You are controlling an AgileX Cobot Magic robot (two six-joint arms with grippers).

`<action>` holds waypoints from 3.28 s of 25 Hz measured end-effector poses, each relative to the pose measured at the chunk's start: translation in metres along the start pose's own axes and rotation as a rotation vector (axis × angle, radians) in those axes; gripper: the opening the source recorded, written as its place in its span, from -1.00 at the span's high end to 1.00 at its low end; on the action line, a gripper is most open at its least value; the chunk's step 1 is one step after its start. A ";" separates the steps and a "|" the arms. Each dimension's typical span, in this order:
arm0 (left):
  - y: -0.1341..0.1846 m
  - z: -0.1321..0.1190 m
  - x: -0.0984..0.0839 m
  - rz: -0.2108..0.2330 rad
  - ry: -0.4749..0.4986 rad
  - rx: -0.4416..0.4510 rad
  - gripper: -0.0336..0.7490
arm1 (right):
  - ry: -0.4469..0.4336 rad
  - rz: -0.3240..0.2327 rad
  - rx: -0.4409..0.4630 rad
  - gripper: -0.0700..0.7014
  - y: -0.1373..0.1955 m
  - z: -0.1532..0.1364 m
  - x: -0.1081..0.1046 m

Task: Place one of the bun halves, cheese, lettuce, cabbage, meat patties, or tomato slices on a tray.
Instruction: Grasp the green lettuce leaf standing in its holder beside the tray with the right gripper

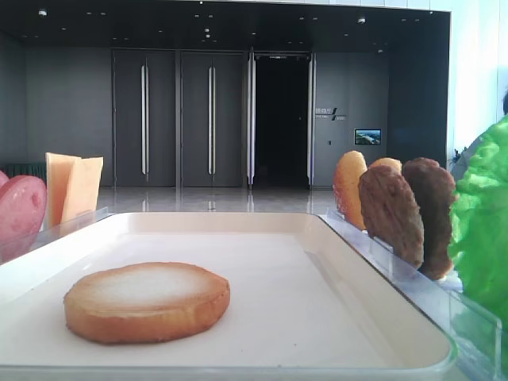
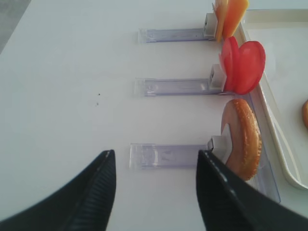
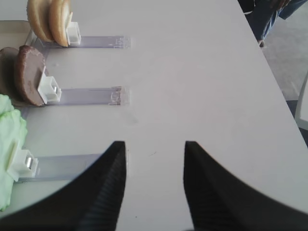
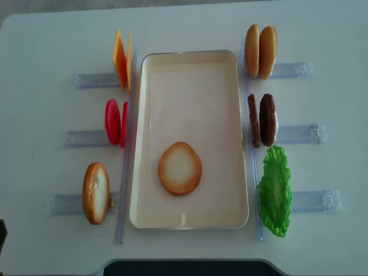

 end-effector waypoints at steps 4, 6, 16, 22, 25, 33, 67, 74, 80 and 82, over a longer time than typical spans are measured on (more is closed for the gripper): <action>0.000 0.000 0.000 -0.001 -0.001 0.000 -0.13 | 0.000 0.000 0.000 0.09 0.000 0.000 0.000; 0.000 0.000 0.000 -0.001 -0.001 0.000 -0.13 | 0.000 0.000 0.000 0.09 0.000 0.000 0.000; 0.000 0.000 0.000 -0.001 -0.001 0.000 -0.13 | -0.001 0.000 0.006 0.09 0.001 0.000 0.000; 0.000 0.000 0.000 -0.001 -0.001 0.000 -0.04 | -0.040 -0.008 0.247 0.09 -0.007 -0.016 -0.001; 0.000 0.000 0.000 -0.001 -0.001 0.000 0.02 | -0.061 -0.045 0.380 0.09 -0.021 -0.031 -0.002; 0.000 0.000 0.000 -0.001 -0.001 0.000 0.03 | -0.104 -0.064 0.620 0.09 -0.041 -0.076 -0.003; 0.000 0.000 0.001 -0.001 -0.003 -0.001 0.03 | -0.478 -0.018 0.702 0.05 -0.042 -0.078 0.133; 0.000 0.000 0.001 -0.001 -0.003 -0.001 0.03 | -0.458 -0.012 0.670 -0.05 -0.051 -0.093 0.138; 0.000 0.000 0.001 -0.001 -0.003 -0.001 0.03 | -0.436 0.002 0.704 -0.32 -0.045 -0.103 0.142; 0.000 0.000 0.001 -0.001 -0.003 -0.001 0.03 | -0.436 0.001 0.698 -0.33 -0.046 -0.106 0.144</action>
Point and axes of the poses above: a point on each arm's last joint axis where the gripper is mounted, z pointing back along that axis away from the gripper, x along the wrist's bending axis when the last joint is at zero, y = z × x, the point moved 8 cm from there along -z, pointing out along that axis toward the gripper, and after that the axes turned 7 degrees about z, right-handed, at the moved point
